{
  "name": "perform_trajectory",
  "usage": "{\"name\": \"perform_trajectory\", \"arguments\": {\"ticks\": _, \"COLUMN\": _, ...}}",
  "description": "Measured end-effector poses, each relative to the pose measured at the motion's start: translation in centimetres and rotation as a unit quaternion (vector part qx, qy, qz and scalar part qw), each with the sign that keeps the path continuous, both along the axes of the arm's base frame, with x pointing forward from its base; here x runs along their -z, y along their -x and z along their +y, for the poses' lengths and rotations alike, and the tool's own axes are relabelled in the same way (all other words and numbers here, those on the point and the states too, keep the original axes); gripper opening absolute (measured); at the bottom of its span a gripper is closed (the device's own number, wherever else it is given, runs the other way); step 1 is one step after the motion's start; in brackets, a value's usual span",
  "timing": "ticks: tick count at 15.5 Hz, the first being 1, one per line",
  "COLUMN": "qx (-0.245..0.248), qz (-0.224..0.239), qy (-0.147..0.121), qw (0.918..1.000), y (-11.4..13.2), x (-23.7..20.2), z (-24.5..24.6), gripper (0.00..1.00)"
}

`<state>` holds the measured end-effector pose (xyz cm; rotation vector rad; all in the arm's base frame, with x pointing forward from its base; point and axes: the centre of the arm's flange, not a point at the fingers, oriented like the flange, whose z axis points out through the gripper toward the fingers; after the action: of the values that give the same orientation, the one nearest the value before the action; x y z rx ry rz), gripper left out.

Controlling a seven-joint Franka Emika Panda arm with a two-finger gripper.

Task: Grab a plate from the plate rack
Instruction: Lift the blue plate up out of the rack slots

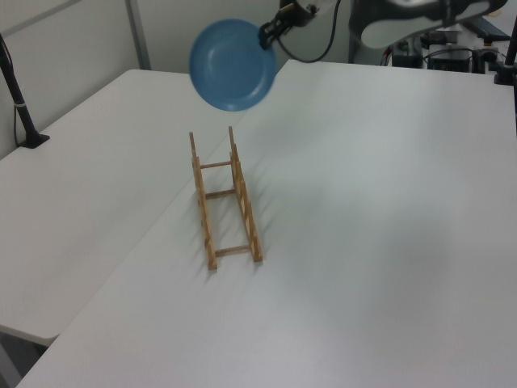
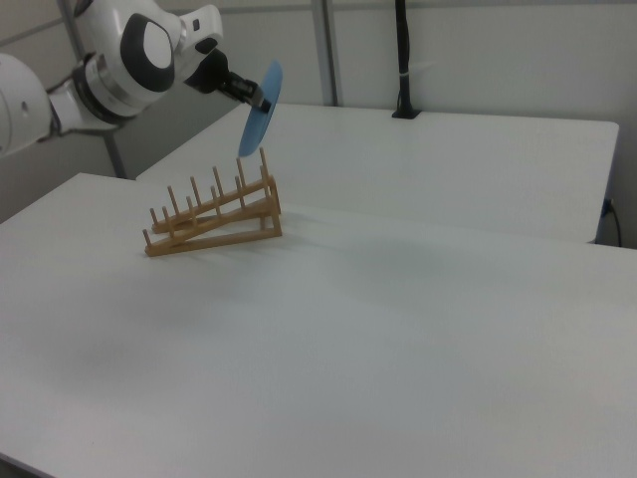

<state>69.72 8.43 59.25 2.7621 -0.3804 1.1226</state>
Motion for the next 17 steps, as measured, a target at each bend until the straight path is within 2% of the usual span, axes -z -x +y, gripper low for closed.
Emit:
{"name": "perform_trajectory", "arguments": {"ticks": 3, "qx": -0.011, "qz": 0.097, "qy": -0.046, "qw": 0.9942, "y": 2.3, "x": -1.5, "z": -2.2, "gripper": 0.08}}
{"name": "perform_trajectory", "arguments": {"ticks": 6, "qx": -0.038, "qz": 0.191, "qy": -0.090, "qw": 0.9766, "y": 5.6, "x": -3.4, "z": -6.1, "gripper": 0.08}}
{"name": "perform_trajectory", "arguments": {"ticks": 7, "qx": -0.053, "qz": 0.227, "qy": -0.095, "qw": 0.9678, "y": 6.8, "x": -3.7, "z": -7.3, "gripper": 0.08}}
{"name": "perform_trajectory", "arguments": {"ticks": 8, "qx": -0.071, "qz": 0.271, "qy": -0.096, "qw": 0.9552, "y": 8.1, "x": -3.5, "z": -8.5, "gripper": 0.08}}
{"name": "perform_trajectory", "arguments": {"ticks": 11, "qx": -0.145, "qz": 0.389, "qy": -0.093, "qw": 0.9053, "y": 11.0, "x": -0.5, "z": -10.5, "gripper": 0.08}}
{"name": "perform_trajectory", "arguments": {"ticks": 13, "qx": -0.191, "qz": 0.439, "qy": -0.088, "qw": 0.8735, "y": 11.6, "x": 4.2, "z": -10.6, "gripper": 0.08}}
{"name": "perform_trajectory", "arguments": {"ticks": 14, "qx": -0.207, "qz": 0.455, "qy": -0.088, "qw": 0.8615, "y": 11.8, "x": 6.9, "z": -10.5, "gripper": 0.08}}
{"name": "perform_trajectory", "arguments": {"ticks": 15, "qx": -0.218, "qz": 0.461, "qy": -0.089, "qw": 0.8558, "y": 11.8, "x": 9.4, "z": -10.4, "gripper": 0.08}}
{"name": "perform_trajectory", "arguments": {"ticks": 17, "qx": -0.232, "qz": 0.456, "qy": -0.096, "qw": 0.8538, "y": 11.8, "x": 13.5, "z": -10.4, "gripper": 0.08}}
